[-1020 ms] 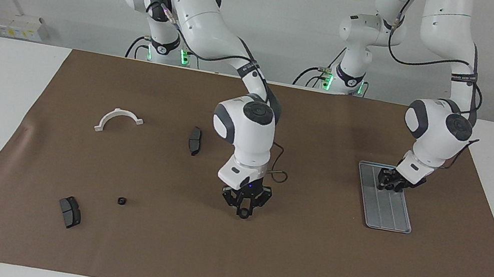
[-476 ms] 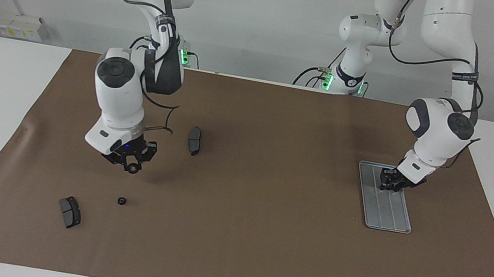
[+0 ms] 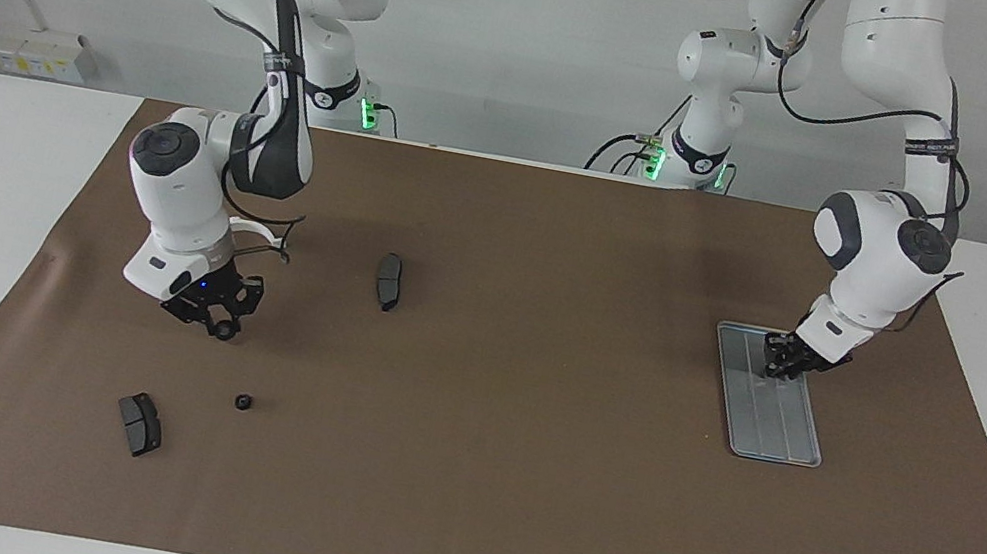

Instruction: Place bearing gear from tray to pile

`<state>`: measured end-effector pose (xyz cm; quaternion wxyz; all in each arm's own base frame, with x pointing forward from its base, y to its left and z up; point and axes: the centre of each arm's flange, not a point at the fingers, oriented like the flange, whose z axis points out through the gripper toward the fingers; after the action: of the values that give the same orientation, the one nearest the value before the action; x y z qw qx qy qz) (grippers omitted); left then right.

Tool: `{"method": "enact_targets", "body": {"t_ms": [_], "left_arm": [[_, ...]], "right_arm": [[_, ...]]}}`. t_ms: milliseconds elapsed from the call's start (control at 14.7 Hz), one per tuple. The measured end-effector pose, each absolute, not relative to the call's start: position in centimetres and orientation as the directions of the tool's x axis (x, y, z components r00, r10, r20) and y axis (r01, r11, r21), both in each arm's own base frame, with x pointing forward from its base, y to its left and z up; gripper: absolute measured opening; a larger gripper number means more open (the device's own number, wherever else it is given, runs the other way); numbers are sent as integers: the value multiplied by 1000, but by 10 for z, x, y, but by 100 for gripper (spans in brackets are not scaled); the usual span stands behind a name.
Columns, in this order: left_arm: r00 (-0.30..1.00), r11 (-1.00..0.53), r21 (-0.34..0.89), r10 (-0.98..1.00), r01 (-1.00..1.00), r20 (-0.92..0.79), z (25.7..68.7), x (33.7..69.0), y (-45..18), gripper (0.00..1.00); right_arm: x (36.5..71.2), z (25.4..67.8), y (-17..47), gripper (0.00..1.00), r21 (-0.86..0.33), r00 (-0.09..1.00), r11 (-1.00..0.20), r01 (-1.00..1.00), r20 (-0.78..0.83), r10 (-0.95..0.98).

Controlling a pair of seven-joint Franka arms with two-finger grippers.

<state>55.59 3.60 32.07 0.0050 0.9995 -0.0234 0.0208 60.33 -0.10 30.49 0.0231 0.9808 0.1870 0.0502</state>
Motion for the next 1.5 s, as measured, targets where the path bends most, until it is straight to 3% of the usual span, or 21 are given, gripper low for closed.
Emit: {"method": "enact_targets", "body": {"t_ms": [136,408,612,952,1224,1497], "left_arm": [[995,-998,7,-67,-68,73,334,565,22,35],[985,-995,12,-97,-99,141,364,585,-45,35],[980,-995,36,-89,-97,176,376,598,-128,35],[976,-996,69,-47,-64,214,371,619,-249,35],[970,-996,70,-46,-64,238,354,630,-314,35],[956,-993,108,-22,-56,292,352,642,-335,35]], "right_arm": [[599,301,1,35,62,924,-927,369,86,373],[600,308,7,74,61,925,-930,363,100,368],[607,345,46,100,43,951,-960,277,131,280],[617,402,137,100,-2,979,-993,117,166,115],[622,397,165,100,-14,982,-995,96,168,93],[630,386,168,100,-14,983,-995,95,159,92]]}}
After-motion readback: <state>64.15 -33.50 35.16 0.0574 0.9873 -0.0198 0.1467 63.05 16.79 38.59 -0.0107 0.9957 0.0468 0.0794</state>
